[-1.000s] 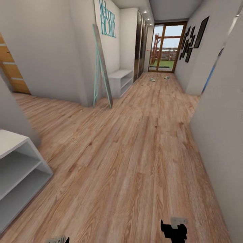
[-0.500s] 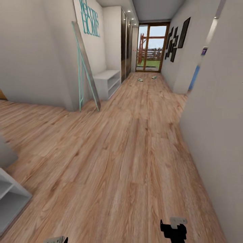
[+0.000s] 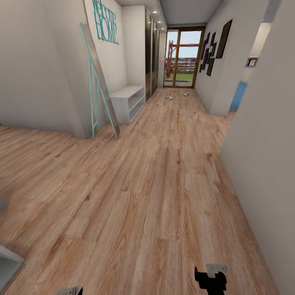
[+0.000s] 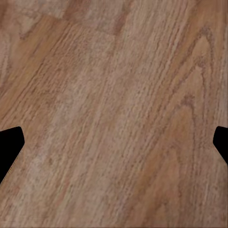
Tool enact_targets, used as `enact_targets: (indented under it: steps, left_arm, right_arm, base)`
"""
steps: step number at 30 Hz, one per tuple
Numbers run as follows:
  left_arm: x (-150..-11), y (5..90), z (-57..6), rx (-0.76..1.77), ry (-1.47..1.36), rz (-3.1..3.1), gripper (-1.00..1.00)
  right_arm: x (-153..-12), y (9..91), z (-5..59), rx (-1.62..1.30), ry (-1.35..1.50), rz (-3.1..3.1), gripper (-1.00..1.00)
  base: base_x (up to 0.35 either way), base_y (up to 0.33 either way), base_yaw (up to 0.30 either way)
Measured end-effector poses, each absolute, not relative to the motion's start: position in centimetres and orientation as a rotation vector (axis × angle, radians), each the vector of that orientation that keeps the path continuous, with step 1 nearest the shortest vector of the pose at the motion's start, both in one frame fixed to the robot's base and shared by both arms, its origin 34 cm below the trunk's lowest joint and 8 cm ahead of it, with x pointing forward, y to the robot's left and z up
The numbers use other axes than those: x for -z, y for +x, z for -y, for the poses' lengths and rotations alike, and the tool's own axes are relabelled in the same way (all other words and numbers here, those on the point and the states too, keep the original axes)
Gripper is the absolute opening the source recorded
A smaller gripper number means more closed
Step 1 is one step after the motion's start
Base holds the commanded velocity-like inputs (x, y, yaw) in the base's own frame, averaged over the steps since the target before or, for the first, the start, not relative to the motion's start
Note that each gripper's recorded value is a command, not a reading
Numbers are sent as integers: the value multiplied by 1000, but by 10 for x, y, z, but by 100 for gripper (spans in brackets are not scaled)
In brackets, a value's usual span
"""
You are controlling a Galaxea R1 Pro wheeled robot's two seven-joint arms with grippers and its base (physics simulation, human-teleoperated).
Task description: Pick up the two gym shoes and the two sandals from the corridor floor and place them onto the hallstand (shoe rack) in the corridor, making sure they are on the rack and not on the floor. Arrange them so the two gym shoes are next to each other and the two sandals are next to each other.
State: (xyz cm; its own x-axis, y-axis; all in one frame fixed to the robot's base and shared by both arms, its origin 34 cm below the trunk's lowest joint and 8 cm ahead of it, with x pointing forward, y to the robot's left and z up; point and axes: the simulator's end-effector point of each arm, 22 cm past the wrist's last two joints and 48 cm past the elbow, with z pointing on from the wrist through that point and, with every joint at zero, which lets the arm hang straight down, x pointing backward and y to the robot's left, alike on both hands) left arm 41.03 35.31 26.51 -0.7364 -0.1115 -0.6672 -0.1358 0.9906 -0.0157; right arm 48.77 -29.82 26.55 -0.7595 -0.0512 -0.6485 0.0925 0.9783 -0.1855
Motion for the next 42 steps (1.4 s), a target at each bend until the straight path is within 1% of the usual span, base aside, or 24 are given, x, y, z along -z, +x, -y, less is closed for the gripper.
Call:
enact_targets:
  steps: [20,34,42]
  left_arm:
    - [-265,410,-354,-45,-176,-2405,100]
    - [-265,410,-353,-43,-177,-2405,100]
    - [-265,410,-352,-42,-175,-2405,100]
  right_arm:
    - [-264,484,299,270,28,-2424,100]
    - [-259,481,280,156,-9,-2438,100]
    - [-259,481,279,149,-12,-2440,100]
  base:
    - [338,0,0]
    - [337,0,0]
    - [338,0,0]
